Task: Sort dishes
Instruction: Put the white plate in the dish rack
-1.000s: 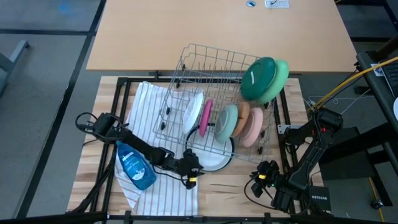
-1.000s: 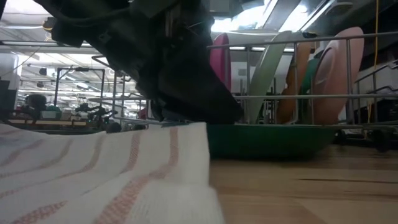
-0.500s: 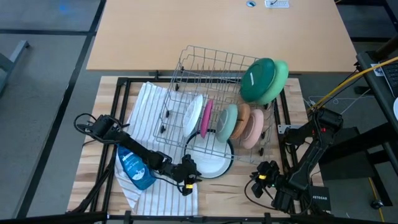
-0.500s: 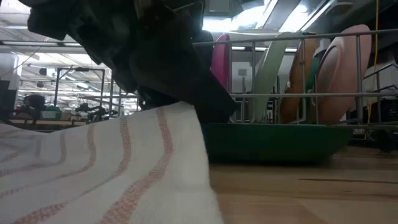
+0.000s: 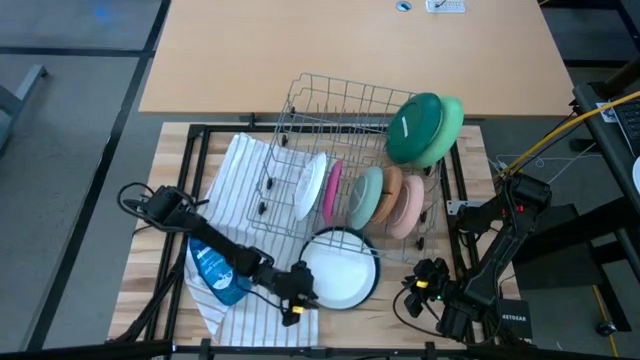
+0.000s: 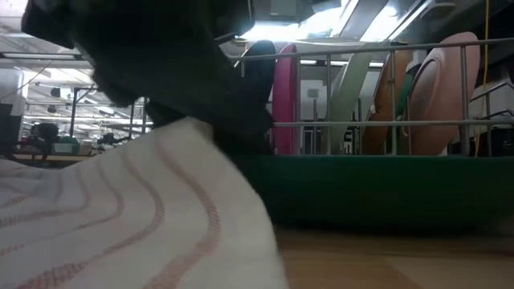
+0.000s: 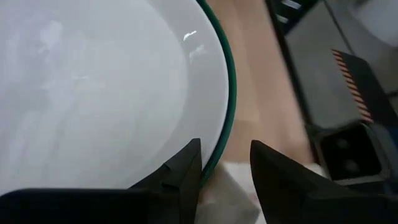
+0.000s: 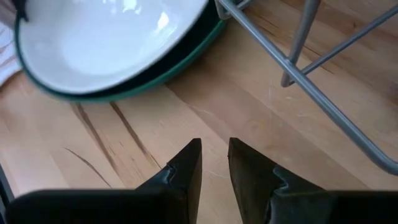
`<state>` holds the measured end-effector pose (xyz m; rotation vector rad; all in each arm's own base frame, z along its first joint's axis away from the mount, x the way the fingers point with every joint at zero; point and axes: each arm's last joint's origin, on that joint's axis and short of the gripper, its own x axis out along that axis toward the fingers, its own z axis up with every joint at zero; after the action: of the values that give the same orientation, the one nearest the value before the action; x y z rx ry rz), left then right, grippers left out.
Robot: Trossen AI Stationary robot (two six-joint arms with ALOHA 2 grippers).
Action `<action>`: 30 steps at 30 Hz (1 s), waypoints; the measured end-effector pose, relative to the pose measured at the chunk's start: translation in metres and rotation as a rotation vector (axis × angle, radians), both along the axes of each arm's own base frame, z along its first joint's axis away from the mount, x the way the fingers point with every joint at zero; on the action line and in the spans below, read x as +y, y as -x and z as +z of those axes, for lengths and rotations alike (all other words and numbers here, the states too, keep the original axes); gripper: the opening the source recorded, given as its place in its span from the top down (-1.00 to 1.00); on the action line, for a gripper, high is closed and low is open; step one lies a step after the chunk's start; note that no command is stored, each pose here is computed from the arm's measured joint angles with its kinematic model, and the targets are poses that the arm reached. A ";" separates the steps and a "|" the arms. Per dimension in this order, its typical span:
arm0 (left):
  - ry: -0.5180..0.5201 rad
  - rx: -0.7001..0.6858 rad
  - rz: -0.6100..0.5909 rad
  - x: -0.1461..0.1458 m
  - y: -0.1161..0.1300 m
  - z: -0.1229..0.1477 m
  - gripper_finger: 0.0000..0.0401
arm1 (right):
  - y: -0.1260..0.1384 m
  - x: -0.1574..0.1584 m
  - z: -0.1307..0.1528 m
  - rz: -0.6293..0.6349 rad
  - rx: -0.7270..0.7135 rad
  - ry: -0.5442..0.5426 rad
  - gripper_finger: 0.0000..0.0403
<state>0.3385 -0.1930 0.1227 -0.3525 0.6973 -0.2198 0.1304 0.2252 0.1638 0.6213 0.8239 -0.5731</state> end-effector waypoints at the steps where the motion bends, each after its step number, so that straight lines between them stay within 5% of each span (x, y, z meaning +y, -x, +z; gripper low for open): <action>1: 0.009 0.005 -0.016 -0.002 0.001 0.000 0.37 | 0.000 0.000 0.000 0.000 0.000 0.000 0.58; 19: -0.061 -0.108 -0.174 -0.023 0.015 0.024 0.37 | -0.001 0.001 0.000 0.002 -0.021 -0.004 0.58; 30: -0.091 -0.114 -0.153 -0.017 0.021 0.044 0.37 | -0.012 0.024 0.006 0.064 -0.148 -0.204 0.58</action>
<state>0.3179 -0.2098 0.1667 -0.1981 0.6194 -0.3492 0.1428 0.2487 0.1698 0.8110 0.7650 -0.3826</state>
